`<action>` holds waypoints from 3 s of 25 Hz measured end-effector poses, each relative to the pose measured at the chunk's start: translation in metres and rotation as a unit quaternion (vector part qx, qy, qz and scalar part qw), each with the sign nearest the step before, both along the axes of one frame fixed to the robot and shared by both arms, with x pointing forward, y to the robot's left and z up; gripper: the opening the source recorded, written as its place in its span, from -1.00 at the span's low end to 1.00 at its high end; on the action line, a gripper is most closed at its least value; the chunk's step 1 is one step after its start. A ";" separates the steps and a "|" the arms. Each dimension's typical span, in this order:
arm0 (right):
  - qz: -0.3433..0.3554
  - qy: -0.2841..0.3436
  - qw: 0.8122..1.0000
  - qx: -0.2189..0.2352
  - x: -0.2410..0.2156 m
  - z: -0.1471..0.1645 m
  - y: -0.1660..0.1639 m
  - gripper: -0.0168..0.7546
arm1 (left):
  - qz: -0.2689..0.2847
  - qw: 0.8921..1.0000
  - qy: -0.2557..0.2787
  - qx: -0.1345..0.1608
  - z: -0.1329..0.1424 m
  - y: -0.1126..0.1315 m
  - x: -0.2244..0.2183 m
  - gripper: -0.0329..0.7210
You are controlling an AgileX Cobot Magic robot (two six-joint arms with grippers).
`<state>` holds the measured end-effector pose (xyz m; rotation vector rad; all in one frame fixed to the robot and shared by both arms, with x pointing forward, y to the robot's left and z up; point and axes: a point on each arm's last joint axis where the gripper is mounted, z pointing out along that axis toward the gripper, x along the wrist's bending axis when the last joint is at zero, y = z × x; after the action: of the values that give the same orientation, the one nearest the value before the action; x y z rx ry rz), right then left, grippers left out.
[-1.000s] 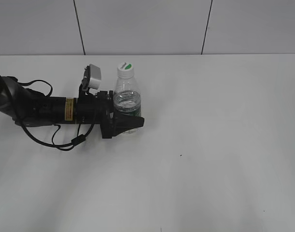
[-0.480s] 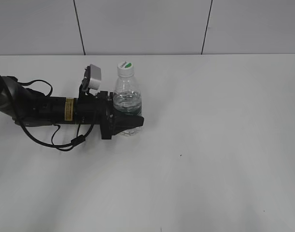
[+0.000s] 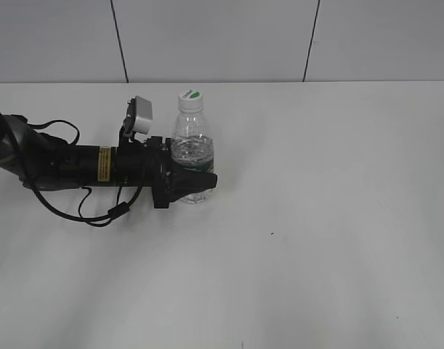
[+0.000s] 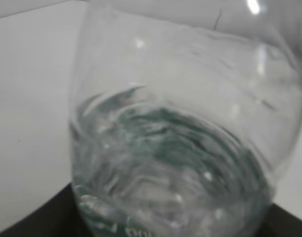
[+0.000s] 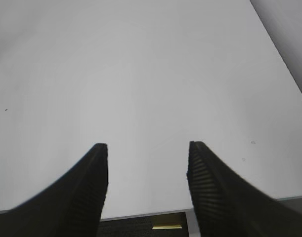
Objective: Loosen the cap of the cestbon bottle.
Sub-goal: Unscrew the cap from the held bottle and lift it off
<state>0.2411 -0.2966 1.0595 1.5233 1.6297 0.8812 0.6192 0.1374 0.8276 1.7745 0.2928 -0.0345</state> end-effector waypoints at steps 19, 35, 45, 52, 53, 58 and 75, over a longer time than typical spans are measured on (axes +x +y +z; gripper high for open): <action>0.006 0.184 0.978 0.096 0.093 0.079 0.010 0.09 | -0.047 0.998 -0.027 0.007 0.000 -0.026 -0.013 0.18; 0.030 0.328 0.924 0.193 0.248 0.073 0.033 0.09 | -0.056 0.997 -0.044 0.010 -0.001 -0.026 -0.014 0.17; 0.096 0.371 0.912 0.150 0.306 0.059 0.105 0.09 | -0.059 0.997 -0.051 0.010 -0.001 -0.027 -0.014 0.17; 0.155 0.383 0.903 0.119 0.323 0.043 0.164 0.09 | -0.062 0.996 -0.062 0.012 -0.001 -0.027 -0.014 0.17; 0.165 0.375 0.905 0.118 0.323 0.042 0.173 0.09 | -0.063 0.996 -0.062 0.012 -0.001 -0.027 -0.014 0.17; 0.190 0.364 0.905 0.111 0.327 0.034 0.201 0.09 | -0.063 0.996 -0.062 0.012 -0.001 -0.027 -0.015 0.17; 0.204 0.354 0.905 0.119 0.340 0.011 0.243 0.15 | -0.063 0.996 -0.063 0.012 -0.001 -0.027 -0.015 0.17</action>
<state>0.5813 -0.0533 1.0703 1.8335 2.5121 0.8029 0.6047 0.1103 0.8268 1.8084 0.0899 -0.0098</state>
